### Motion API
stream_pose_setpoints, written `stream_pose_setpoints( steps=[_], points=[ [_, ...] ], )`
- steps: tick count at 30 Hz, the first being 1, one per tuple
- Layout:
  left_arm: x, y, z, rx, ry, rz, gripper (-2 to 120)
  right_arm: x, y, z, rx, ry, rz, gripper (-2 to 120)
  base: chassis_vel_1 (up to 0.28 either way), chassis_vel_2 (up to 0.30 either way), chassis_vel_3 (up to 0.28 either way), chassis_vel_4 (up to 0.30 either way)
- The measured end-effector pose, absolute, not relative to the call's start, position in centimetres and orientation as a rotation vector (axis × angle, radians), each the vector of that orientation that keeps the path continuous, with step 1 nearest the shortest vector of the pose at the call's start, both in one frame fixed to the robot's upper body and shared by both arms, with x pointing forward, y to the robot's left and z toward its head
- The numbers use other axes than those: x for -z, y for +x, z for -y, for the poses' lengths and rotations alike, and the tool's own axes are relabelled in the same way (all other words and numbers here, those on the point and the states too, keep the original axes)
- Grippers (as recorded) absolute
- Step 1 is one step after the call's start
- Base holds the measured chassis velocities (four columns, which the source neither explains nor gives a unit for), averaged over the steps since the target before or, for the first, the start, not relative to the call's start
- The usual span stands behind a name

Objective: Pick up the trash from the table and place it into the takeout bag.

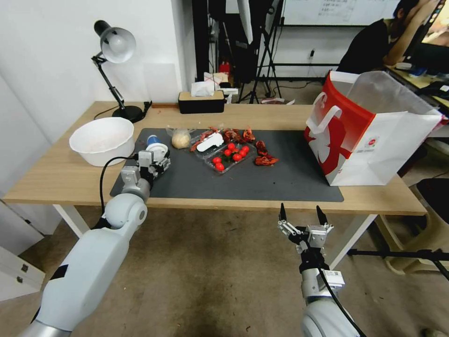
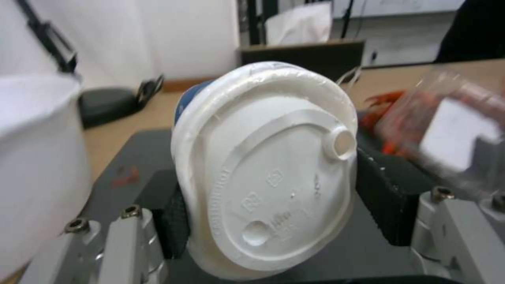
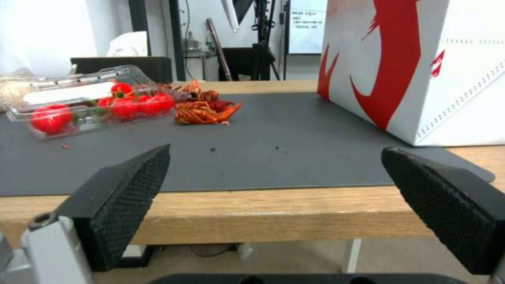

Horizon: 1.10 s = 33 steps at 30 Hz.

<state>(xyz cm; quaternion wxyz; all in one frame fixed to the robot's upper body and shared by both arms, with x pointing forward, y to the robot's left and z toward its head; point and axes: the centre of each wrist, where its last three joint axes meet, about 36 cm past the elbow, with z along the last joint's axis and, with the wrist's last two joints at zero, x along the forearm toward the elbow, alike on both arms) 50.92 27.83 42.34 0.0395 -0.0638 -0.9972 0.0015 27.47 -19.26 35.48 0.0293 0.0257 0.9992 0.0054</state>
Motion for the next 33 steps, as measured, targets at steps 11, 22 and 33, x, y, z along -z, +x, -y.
stream_pose_setpoints(
  steps=[11, 22, 33],
  points=[
    [-45.7, 53.8, -25.3, -0.068, -0.556, 3.133, 65, -35.6, 27.3, 19.5, -0.01, 0.09, -3.079, 100, 0.0, 0.0, 0.0, 0.0],
    [-50.8, 58.1, -20.2, -0.044, -0.897, 3.131, 65, -35.7, 27.1, 19.9, -0.007, 0.116, -3.08, 100, 0.0, 0.0, 0.0, 0.0],
    [-54.5, 60.3, -14.5, -0.038, -1.086, 3.1, 65, -35.7, 27.2, 19.9, -0.009, 0.127, -3.077, 100, 0.0, 0.0, 0.0, 0.0]
  ],
)
